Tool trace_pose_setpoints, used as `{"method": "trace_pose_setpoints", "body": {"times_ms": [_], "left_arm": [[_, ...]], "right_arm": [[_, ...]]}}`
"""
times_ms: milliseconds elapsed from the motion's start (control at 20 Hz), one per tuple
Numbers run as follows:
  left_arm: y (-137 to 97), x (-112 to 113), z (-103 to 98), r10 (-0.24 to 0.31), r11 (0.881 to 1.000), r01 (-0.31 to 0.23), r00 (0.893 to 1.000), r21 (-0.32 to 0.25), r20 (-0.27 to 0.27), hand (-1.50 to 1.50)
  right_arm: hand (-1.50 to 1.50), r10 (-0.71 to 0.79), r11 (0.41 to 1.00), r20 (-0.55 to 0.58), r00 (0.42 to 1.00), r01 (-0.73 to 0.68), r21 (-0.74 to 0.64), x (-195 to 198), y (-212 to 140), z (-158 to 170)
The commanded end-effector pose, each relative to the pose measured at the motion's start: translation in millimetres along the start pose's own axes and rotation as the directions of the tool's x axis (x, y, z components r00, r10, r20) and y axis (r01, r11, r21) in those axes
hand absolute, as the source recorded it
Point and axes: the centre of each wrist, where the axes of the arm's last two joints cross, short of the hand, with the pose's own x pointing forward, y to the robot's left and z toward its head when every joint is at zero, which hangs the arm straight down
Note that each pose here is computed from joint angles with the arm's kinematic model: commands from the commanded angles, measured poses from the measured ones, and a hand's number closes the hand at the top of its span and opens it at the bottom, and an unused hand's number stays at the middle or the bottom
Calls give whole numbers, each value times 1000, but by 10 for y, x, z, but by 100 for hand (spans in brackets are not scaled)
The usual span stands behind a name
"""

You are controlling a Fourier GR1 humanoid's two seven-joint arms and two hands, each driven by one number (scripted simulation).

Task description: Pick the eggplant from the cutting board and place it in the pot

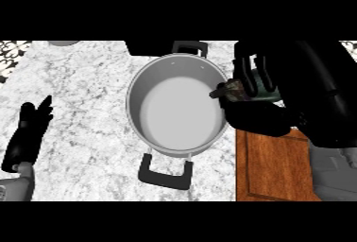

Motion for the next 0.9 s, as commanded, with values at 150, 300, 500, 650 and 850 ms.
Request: {"method": "trace_pose_setpoints", "body": {"times_ms": [150, 300, 500, 650, 850], "left_arm": [[-47, -41, 33, -7, 1000, 7, 1000, -4, -2, 0], [1, -75, 42, -14, 1000, 14, 1000, -1, 9, 0], [-31, -54, -49, -12, 1000, 13, 1000, 21, -9, 0], [185, -44, -114, -5, 1000, 5, 1000, 9, 14, 0], [-80, -209, -107, 10, 1000, -10, 1000, 3, 1, 0]], "right_arm": [[150, -3, 986, -34, 999, 9, 168, 227, 686, -355], [150, -85, 970, -148, 985, 116, 216, 132, 847, -529], [-150, -121, 946, -156, 980, 161, 281, 143, 1269, -502], [-150, -240, 938, -153, 959, 269, 217, 137, 1307, -610], [-150, -436, 882, -171, 884, 457, 112, -136, 1411, -557]]}}
